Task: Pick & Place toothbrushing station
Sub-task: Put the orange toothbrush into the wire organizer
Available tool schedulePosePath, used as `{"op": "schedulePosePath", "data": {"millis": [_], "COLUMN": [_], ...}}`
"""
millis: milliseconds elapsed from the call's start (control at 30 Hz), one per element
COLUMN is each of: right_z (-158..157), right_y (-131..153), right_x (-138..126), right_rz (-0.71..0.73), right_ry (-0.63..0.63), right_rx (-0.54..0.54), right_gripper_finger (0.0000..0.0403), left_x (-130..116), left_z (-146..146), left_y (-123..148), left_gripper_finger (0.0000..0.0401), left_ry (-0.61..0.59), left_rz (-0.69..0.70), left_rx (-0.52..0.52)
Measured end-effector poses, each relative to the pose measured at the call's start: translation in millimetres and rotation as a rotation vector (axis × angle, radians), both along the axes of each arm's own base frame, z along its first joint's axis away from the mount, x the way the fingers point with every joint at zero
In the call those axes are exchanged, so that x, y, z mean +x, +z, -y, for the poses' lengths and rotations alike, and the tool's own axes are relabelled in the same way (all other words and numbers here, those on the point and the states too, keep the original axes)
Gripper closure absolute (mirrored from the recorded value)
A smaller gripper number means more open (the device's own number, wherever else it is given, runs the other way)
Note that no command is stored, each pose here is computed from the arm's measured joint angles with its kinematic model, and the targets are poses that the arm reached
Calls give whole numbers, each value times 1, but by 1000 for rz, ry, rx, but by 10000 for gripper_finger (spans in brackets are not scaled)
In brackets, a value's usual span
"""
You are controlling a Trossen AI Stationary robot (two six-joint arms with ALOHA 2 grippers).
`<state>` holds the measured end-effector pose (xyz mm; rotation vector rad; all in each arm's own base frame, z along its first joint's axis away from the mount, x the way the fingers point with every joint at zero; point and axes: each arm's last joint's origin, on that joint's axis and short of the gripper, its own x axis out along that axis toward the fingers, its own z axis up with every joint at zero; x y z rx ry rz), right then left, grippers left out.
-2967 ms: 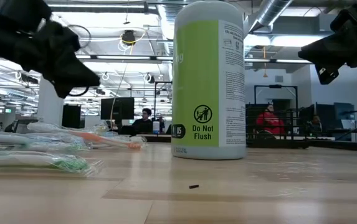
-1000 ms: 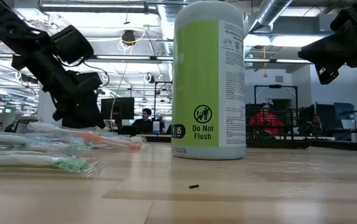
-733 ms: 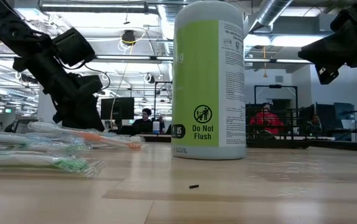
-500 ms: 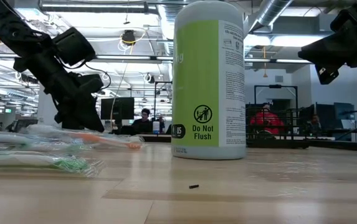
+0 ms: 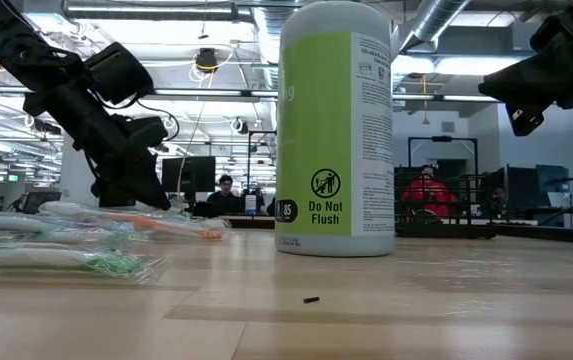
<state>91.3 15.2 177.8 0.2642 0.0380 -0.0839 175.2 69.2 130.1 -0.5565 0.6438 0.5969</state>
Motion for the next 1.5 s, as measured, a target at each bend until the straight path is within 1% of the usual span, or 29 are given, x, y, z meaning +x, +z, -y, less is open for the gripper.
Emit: {"op": "schedulePosePath", "data": {"millis": [167,400,700,833,1000,1100,1200,1333,1500], "right_z": [0,0,0,1,2,2,2,2,2], "right_y": [0,0,0,0,7,12,15,17,21], "right_x": [0,0,0,0,0,0,-1,-1,-1], "right_rz": [-2,-4,-4,2,71,116,147,169,203], "right_ry": [0,-1,-6,-47,-74,-75,-76,-76,-76], "right_rx": [-1,-1,-1,-2,12,-5,-10,-3,9], "right_gripper_finger": [344,344,344,344,344,344,344,344,344], "left_x": [-1,-4,-9,-7,-2,-1,0,0,1], "left_z": [0,3,10,18,28,33,38,42,48], "left_y": [5,25,44,52,66,75,81,85,101], "left_gripper_finger": [397,399,401,401,401,401,401,401,401], "left_ry": [-5,-36,-136,-223,-308,-342,-392,-415,-442], "left_rz": [33,154,288,343,477,560,606,648,805], "left_rx": [9,32,35,63,102,135,161,172,221]}}
